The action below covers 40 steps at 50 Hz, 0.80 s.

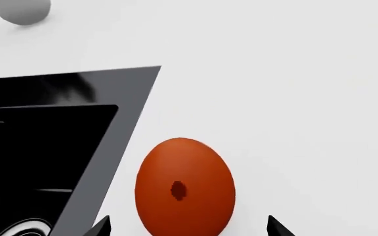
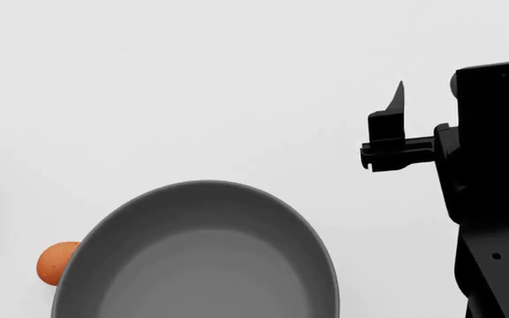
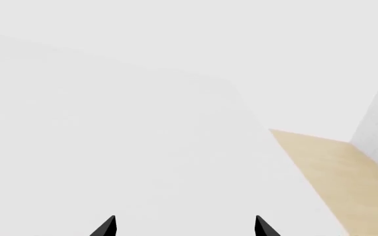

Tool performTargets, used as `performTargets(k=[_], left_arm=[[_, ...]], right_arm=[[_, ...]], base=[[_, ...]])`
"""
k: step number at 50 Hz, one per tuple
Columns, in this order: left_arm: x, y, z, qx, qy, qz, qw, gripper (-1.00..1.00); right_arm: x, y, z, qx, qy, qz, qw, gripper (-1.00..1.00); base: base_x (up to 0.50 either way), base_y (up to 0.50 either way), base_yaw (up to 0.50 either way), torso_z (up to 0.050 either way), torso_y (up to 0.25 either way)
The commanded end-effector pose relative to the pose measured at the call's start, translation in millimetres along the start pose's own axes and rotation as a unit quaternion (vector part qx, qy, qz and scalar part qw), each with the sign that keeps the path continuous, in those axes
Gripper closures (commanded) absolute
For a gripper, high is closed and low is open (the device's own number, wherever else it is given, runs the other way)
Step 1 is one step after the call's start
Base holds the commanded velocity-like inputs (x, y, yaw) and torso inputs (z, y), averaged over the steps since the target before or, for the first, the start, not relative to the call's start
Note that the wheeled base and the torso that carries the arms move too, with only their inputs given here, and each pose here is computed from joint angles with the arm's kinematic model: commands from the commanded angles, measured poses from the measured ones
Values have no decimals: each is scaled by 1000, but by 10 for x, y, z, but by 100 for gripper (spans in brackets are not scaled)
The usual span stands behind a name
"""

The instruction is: Place the eggs and milk next to the bowl.

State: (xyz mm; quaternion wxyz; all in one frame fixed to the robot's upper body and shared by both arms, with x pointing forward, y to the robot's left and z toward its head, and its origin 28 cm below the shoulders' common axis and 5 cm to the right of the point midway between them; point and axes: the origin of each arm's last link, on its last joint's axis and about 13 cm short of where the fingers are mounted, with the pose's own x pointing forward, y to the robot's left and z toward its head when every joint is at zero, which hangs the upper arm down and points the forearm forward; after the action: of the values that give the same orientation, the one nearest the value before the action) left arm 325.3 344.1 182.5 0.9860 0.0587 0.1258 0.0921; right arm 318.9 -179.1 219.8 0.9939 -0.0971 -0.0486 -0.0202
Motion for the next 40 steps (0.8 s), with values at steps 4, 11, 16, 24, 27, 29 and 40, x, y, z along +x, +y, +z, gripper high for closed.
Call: performTargets(k=[4, 11, 16, 24, 27, 29, 40], left_arm=[[174, -35, -8, -7, -9, -7, 1000, -100], [275, -25, -64, -7, -2, -5, 1000, -100], [287, -24, -81, -6, -1, -4, 1000, -100], [252, -30, -78, -4, -1, -5, 1000, 100], [244, -29, -80, -3, -2, -4, 1000, 100], [230, -34, -74, -2, -2, -5, 1000, 100], [108, 0, 24, -15, -28, -4, 999, 100]], right_arm=[[20, 6, -23, 11, -4, 7, 1000, -100], [13, 12, -20, 10, -1, 6, 1000, -100], [8, 9, -24, 9, -1, 6, 1000, -100], [5, 10, -36, 10, 0, 6, 1000, -100], [6, 10, -43, 10, 0, 6, 1000, -100], [7, 10, -48, 10, 0, 7, 1000, -100], [5, 6, -36, 10, 0, 8, 1000, -100]], base=[[0, 0, 0, 0, 0], [0, 0, 0, 0, 0], [0, 0, 0, 0, -2], [1, 0, 0, 0, -1], [0, 0, 0, 0, 0], [0, 0, 0, 0, 0], [0, 0, 0, 0, -1]])
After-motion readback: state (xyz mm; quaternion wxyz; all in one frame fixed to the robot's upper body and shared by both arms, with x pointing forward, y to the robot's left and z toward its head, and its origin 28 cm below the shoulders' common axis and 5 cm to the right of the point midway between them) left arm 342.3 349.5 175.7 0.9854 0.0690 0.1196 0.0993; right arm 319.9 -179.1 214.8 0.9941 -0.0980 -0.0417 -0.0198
